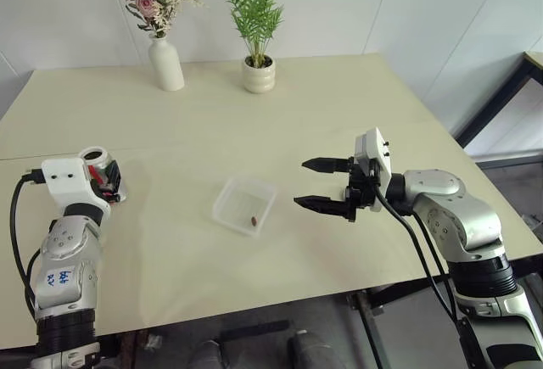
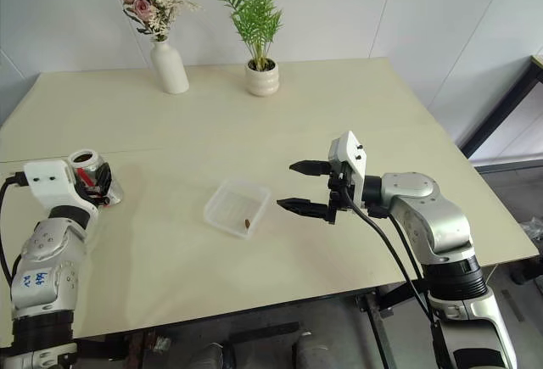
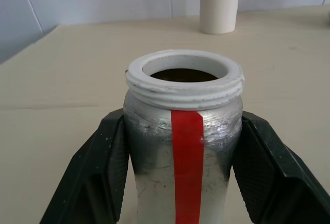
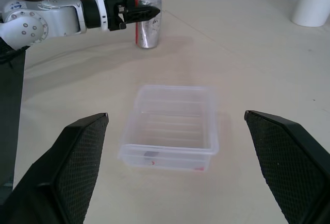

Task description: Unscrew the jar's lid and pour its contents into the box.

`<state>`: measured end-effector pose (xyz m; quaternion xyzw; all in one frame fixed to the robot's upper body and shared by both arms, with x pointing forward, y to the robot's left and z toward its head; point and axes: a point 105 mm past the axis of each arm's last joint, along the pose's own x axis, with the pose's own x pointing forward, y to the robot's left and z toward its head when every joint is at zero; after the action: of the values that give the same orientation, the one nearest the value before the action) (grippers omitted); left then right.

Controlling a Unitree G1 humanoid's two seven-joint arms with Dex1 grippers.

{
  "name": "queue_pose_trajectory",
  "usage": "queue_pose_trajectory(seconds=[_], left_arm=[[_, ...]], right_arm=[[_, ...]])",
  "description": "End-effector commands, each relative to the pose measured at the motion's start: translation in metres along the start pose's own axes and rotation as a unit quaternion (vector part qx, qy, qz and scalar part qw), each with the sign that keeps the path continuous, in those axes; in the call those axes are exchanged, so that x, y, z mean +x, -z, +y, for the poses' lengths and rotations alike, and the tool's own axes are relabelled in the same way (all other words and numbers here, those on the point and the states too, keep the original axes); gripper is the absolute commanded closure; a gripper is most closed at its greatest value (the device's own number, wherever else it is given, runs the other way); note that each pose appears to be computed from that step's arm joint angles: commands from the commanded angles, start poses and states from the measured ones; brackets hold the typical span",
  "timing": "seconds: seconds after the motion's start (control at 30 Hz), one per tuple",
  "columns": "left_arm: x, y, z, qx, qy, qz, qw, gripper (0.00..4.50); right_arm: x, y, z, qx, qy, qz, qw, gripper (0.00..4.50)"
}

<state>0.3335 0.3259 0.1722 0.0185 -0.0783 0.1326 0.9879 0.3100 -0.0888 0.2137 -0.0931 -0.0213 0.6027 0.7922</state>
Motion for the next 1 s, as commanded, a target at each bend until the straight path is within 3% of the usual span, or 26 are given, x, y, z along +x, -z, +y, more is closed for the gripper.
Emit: queue_pose_trajectory(seconds=[0.03,0.63,0.83,1.0], left_arm=[[-0.006,-0.016,0.002,-0.02,0.008,-0.039,0.999,2.05],[-0.024,-0.016,0.011,0.016,0.023,-0.083,0.996,2.05],[-0.027,-0.024,0.006,0.024,0.039,-0.103,0.994,0.13],[-0.03,-0.027,0.009,0.033,0.032,-0.108,0.993,0.04]], right_arm=[[-0.003,-0.011,0.002,-0.016,0.001,-0.01,1.0,0.04],[0.002,-0.004,0.015,-0.004,-0.018,-0.007,1.0,0.04],[0.002,-0.002,0.018,0.0,-0.023,-0.008,1.0,0.0],[0.002,-0.003,0.014,-0.002,-0.022,-0.008,1.0,0.0]])
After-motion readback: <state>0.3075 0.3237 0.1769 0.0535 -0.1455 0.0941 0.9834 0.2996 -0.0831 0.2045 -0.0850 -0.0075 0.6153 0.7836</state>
